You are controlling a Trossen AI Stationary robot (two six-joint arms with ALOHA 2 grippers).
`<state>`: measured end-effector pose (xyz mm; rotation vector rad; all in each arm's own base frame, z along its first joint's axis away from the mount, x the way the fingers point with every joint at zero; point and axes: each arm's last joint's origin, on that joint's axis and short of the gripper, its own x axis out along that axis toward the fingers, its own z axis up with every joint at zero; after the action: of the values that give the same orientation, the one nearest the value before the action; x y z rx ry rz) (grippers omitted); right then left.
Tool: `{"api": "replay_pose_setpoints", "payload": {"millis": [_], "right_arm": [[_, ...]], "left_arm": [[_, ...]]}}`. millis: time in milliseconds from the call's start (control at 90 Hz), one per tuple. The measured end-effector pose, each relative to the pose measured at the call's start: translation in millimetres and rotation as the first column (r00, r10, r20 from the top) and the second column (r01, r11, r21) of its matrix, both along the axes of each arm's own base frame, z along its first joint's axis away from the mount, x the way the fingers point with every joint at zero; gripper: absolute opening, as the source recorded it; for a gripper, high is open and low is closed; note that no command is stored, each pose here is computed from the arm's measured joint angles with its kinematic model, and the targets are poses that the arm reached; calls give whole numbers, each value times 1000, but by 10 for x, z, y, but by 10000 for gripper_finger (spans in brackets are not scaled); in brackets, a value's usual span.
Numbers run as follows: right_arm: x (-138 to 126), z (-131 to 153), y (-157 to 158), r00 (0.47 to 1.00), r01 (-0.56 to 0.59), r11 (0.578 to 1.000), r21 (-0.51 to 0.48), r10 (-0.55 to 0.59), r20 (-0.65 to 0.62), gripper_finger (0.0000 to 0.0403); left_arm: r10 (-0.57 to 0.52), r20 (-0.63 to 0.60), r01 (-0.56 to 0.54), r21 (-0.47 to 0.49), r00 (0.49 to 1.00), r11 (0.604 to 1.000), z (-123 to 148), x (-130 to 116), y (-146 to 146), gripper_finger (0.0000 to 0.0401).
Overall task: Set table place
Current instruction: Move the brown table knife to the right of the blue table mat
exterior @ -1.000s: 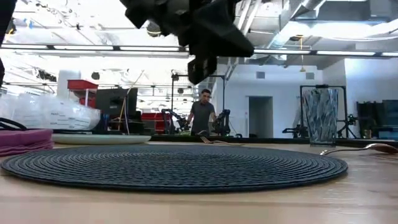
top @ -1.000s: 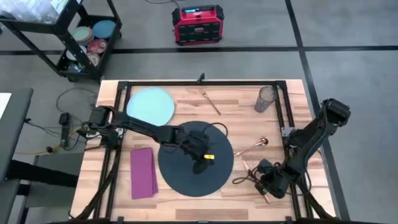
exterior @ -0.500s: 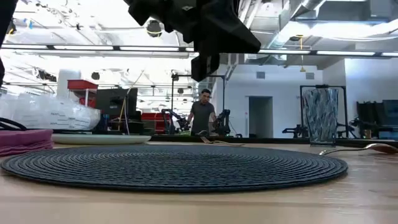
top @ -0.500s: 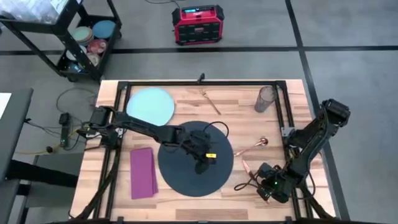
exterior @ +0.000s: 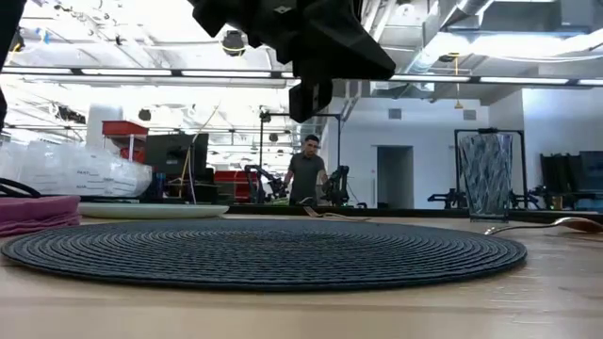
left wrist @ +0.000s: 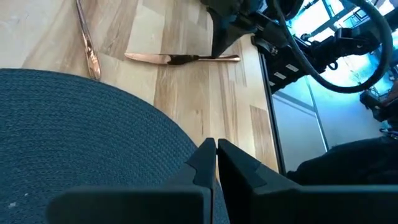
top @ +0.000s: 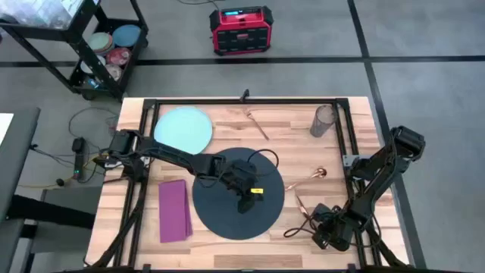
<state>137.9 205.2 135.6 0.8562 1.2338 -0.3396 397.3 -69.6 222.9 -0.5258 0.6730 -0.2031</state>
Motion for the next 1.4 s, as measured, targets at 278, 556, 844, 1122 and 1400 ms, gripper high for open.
{"api": "replay_pose_setpoints", "payload": {"millis": [278,556,844,1122,1400], "right_arm": [[54,-13,-65,1000,11,1000,-26,-11,-19,0],[181,-24,-202,999,38,997,-68,-40,-28,0],[214,-41,-292,993,94,990,-106,-100,-54,0],[247,37,-398,989,148,976,-158,-149,5,0],[263,295,-849,973,222,918,-328,-232,8,0]], "left_arm": [[1,-1,-1,-2,1000,1000,0,0,0,0],[1,-2,-1,-2,1000,1000,-1,-1,0,0],[-13,6,13,18,1000,1000,-2,-1,0,0],[0,14,-1,55,1000,998,-6,4,39,0],[1,-12,-1,57,1000,998,-25,-10,40,0]]}}
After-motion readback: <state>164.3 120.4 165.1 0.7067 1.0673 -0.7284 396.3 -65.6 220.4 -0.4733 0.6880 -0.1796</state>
